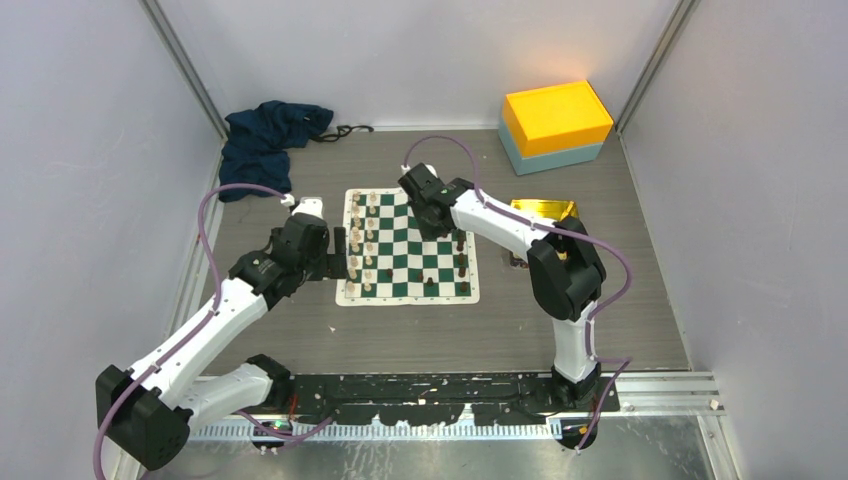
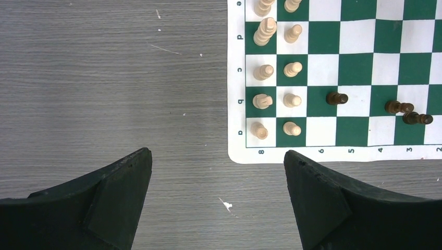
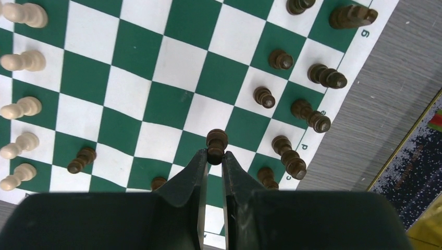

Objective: Set up the chess pieces on the board
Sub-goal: Place the chess piece on the chessboard.

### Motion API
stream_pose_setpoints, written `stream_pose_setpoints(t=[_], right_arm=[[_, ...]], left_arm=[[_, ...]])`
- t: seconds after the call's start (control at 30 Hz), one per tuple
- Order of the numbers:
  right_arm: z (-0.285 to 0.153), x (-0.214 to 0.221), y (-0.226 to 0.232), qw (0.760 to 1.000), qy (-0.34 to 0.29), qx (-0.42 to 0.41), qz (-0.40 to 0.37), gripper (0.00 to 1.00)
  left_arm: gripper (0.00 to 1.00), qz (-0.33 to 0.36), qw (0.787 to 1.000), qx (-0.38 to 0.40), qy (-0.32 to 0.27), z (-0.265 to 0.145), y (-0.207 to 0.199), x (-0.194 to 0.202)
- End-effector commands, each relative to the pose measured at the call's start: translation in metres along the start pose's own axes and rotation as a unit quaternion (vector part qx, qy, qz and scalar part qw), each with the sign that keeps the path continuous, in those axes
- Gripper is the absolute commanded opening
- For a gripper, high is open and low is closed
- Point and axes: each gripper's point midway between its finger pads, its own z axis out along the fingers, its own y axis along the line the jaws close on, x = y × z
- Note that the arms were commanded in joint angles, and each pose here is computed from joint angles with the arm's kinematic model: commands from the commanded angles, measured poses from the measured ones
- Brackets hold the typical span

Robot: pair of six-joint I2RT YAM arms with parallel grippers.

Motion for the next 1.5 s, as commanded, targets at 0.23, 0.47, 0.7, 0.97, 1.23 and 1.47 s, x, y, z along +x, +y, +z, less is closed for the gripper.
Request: stream_pose_setpoints(t=[0.23,0.47,0.7,0.97,1.23,1.47], right_arm=[[-0.010,-0.001,-0.013,0.999,-0.013,0.000,0.040,0.02],[-0.004,0.004,-0.021,0.999,-0.005,0.004,0.051,0.02],[0.003,0.007,-0.026,0.998,0.002,-0.001,0.067,0.02],[0.010,0.010,-0.028,0.997,0.011,-0.004,0.080,0.02],[0.016,0.013,-0.029,0.996,0.018,-0.006,0.087,0.02],[0.023,0.017,-0.028,0.995,0.025,-0.011,0.092,0.02]], left_arm=[[0.98,-0.012,1.000,0.004,-0.014,-0.003,-0.002,-0.012],[0.98,-0.012,1.000,0.004,-0.014,-0.003,-0.003,-0.013],[0.98,-0.011,1.000,0.004,-0.015,-0.003,-0.003,-0.015],[0.98,-0.007,1.000,0.001,-0.013,-0.002,-0.002,-0.014],[0.98,-0.006,1.000,0.000,-0.011,0.000,-0.003,-0.014],[0.98,-0.005,1.000,-0.002,-0.008,0.001,-0.002,-0.012]])
